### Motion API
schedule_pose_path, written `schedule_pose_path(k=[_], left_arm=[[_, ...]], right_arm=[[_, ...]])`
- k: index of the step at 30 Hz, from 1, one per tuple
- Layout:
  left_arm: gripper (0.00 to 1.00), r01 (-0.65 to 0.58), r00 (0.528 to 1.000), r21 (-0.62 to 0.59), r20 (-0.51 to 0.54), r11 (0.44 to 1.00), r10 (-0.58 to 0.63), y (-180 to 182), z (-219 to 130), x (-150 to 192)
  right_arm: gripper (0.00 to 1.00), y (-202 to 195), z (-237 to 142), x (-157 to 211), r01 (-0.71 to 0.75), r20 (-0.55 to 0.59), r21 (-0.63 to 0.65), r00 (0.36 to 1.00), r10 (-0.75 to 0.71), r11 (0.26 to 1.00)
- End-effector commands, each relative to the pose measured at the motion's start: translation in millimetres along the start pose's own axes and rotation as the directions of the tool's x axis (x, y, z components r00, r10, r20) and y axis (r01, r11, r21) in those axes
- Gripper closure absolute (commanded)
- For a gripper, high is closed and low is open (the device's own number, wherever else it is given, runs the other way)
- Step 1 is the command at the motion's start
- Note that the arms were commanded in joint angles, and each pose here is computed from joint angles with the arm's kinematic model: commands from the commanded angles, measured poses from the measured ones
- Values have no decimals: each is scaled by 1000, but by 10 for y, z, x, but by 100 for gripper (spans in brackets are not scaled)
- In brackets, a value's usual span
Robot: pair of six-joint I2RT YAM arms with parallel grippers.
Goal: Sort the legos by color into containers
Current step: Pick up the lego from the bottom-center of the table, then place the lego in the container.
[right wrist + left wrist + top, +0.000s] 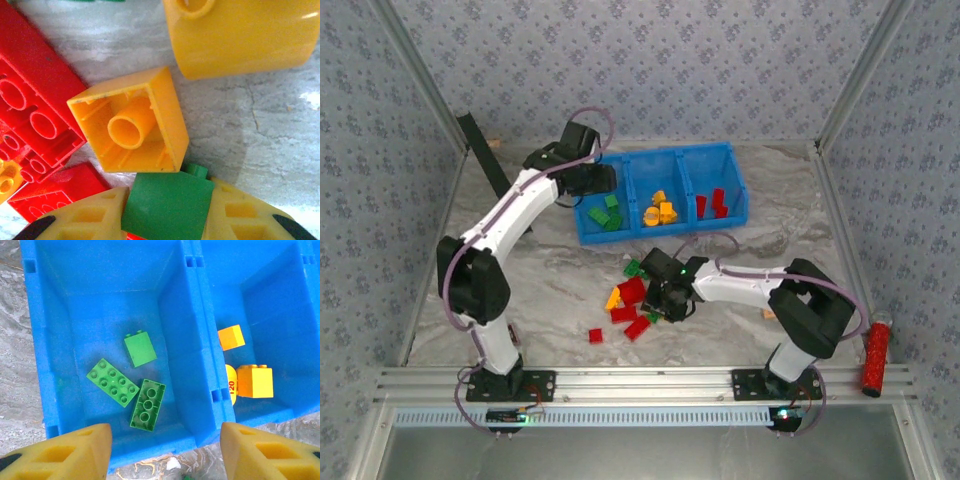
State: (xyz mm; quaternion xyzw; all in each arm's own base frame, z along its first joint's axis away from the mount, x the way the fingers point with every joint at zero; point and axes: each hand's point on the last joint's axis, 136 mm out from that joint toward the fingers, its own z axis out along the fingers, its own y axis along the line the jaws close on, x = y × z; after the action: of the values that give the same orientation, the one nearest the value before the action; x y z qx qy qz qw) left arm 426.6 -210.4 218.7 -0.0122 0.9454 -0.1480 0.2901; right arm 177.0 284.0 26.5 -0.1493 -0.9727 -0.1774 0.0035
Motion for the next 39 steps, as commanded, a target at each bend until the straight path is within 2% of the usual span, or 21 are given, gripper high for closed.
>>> schedule_pose_path(k=[1,9,13,17,22,27,33,36,39], left_arm=[[41,-24,999,44,46,999,22,-48,-303,-37],[40,-38,997,55,75,998,34,92,-834,242],[40,-34,999,38,32,999,33,247,-1017,587],[39,9,998,8,-58,1000,-8,427,-1063,1130],[39,49,987,21,-155,999,-46,449,-1027,1793],[40,62,974,22,-220,998,-56,353,-924,2348],[39,41,953,-6,-301,999,-41,293,-746,2878],[39,14,945,-40,-326,999,-26,323,-672,3032],[39,7,940,-46,-341,999,-23,298,-594,3123]], right_arm=[[73,-202,124,8,55,-10,96,998,-55,994],[76,-26,-355,-108,255,14,129,966,-259,958],[76,245,-634,-252,321,54,92,943,-327,942],[76,720,-923,-557,471,121,71,871,-476,879],[75,1324,-1145,-1035,629,237,83,741,-628,773],[75,1801,-1058,-1518,703,293,109,653,-699,703],[74,2094,-697,-1922,761,299,188,558,-774,621],[74,2131,-528,-2029,772,294,218,531,-795,597],[74,2097,-374,-2119,770,284,228,533,-797,596]])
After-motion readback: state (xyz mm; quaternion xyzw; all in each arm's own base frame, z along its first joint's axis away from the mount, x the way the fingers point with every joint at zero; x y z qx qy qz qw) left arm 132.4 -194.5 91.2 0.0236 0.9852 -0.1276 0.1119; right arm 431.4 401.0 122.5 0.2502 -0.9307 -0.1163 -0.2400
